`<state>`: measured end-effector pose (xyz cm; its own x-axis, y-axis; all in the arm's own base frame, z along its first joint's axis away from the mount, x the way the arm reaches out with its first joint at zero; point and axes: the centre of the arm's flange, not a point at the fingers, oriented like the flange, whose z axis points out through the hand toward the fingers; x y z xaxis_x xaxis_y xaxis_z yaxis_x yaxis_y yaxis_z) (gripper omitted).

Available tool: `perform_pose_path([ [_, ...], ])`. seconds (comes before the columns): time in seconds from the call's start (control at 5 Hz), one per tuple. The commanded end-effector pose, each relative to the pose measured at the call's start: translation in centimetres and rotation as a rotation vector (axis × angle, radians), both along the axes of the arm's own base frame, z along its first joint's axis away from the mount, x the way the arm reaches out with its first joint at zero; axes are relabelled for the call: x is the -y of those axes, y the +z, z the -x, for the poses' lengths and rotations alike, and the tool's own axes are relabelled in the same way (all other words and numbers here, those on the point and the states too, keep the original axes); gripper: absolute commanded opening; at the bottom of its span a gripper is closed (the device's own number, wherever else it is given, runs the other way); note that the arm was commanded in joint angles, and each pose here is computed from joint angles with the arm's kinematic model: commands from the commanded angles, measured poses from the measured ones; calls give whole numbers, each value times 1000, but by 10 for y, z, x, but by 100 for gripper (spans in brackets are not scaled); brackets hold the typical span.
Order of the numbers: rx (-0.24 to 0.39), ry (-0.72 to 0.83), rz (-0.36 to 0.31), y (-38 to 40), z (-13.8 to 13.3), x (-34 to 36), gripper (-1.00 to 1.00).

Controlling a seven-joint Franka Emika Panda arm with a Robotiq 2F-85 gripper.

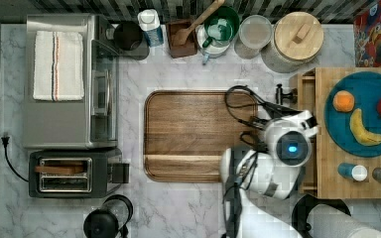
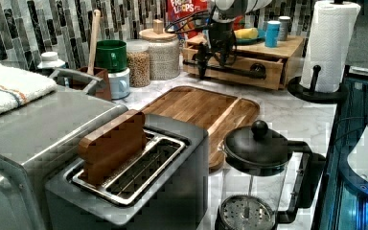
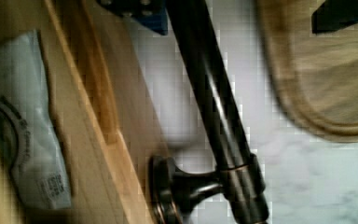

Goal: Open the drawer.

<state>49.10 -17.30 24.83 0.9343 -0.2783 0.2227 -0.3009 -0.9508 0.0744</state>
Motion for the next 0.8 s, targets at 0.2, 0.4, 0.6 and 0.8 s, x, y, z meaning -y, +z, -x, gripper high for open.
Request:
perform_pose_path([
  [0.2,-34,148,-65,-12,13,-191,100],
  [0.4,-63,121,-72,-5,14,-205,100],
  [0.6,-57,75,-84,-2,9,-214,100],
  [0.8,-61,24,-95,-3,-3,-218,100],
])
